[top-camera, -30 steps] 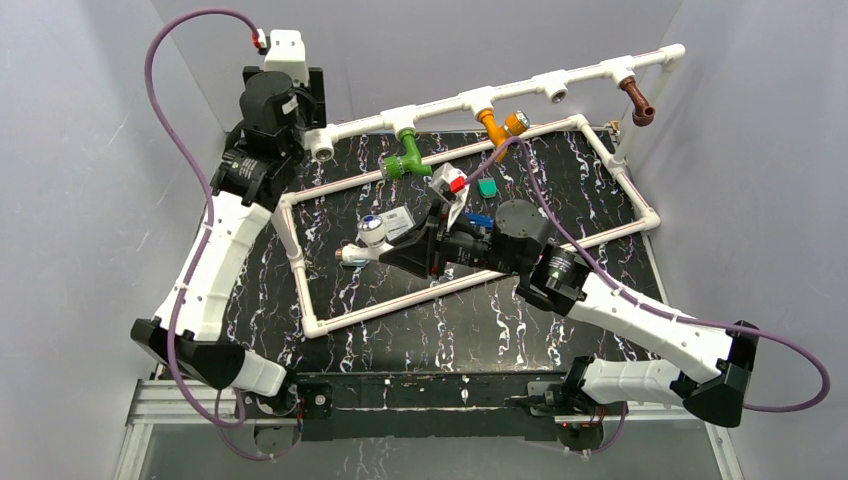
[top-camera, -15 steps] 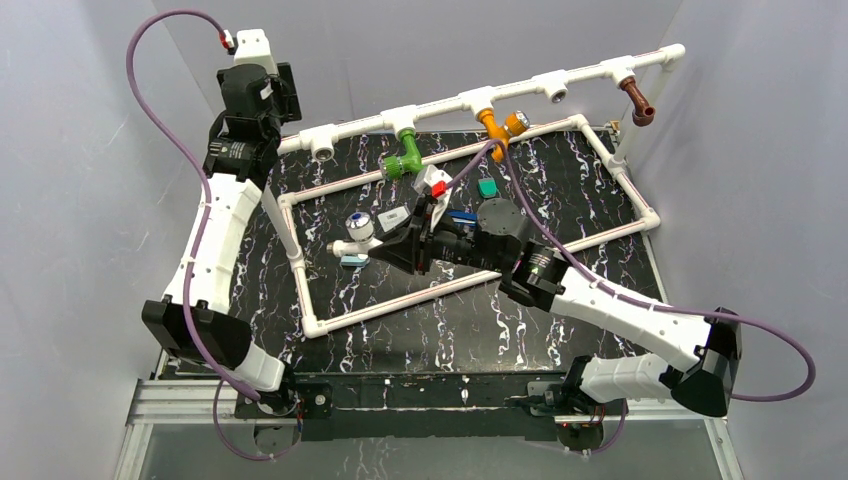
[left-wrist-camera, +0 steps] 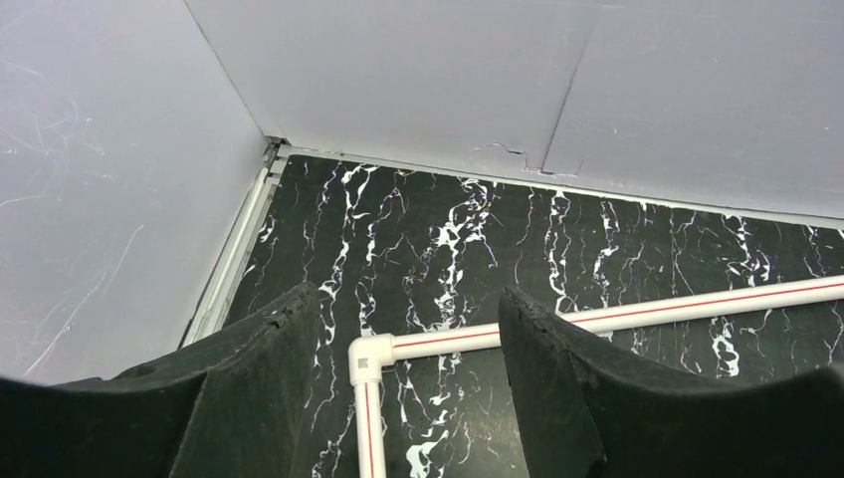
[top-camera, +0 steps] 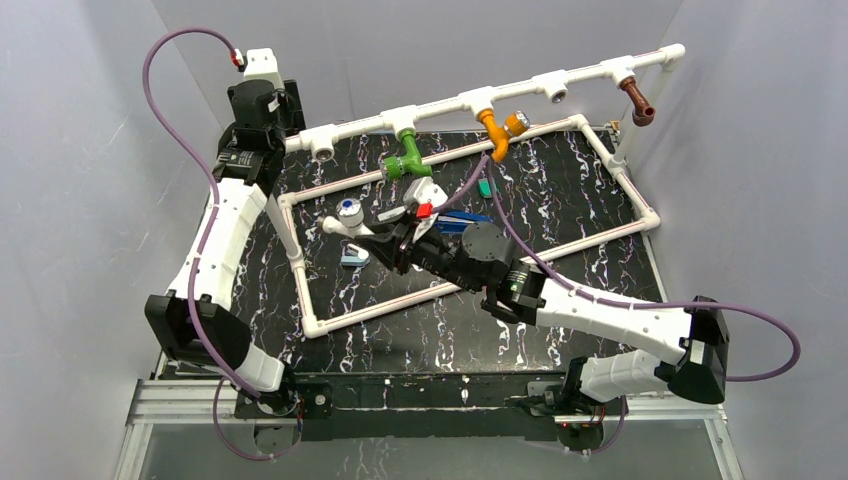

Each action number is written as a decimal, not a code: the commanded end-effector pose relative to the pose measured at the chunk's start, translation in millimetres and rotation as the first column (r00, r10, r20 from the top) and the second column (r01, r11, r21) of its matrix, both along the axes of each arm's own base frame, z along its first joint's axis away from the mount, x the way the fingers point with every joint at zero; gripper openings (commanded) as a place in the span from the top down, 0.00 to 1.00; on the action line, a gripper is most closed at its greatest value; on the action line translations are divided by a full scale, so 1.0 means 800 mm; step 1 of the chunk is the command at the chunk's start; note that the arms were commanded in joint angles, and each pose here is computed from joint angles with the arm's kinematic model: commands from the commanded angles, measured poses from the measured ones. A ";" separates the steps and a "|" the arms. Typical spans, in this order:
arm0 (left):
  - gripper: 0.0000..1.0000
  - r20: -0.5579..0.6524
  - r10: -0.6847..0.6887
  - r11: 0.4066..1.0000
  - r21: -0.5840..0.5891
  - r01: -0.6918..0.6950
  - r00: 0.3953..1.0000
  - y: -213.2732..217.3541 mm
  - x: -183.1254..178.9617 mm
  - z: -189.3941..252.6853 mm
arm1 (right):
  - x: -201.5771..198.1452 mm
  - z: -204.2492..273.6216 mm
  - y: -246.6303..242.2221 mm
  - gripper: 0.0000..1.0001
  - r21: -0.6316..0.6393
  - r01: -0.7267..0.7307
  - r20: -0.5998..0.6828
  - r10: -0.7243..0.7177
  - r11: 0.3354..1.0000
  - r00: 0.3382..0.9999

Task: Install the water faucets

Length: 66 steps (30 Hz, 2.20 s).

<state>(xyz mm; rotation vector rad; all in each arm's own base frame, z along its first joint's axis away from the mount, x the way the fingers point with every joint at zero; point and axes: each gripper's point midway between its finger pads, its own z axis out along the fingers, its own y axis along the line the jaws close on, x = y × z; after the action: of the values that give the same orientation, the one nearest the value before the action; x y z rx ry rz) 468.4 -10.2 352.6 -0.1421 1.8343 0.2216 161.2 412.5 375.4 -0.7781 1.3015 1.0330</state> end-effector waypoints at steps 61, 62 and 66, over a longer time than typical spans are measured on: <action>0.47 -0.264 -0.076 0.990 -0.132 0.042 0.962 -0.013 -0.116 -0.095 | 0.021 0.073 0.035 0.99 0.010 0.704 0.701 -0.507 0.711 0.502; 0.47 -0.271 -0.076 0.990 -0.131 0.042 0.960 -0.013 -0.117 -0.098 | 0.022 0.072 0.038 0.99 0.005 0.698 0.699 -0.502 0.716 0.509; 0.46 -0.280 -0.076 0.991 -0.129 0.041 0.957 -0.013 -0.116 -0.101 | 0.026 0.070 0.044 0.99 -0.009 0.688 0.683 -0.498 0.726 0.535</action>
<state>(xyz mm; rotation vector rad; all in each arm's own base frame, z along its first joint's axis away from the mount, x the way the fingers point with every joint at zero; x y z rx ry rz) 404.7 -20.7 349.0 -0.1757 1.8448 0.0565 177.7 452.1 399.0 -0.8257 0.9587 -0.1076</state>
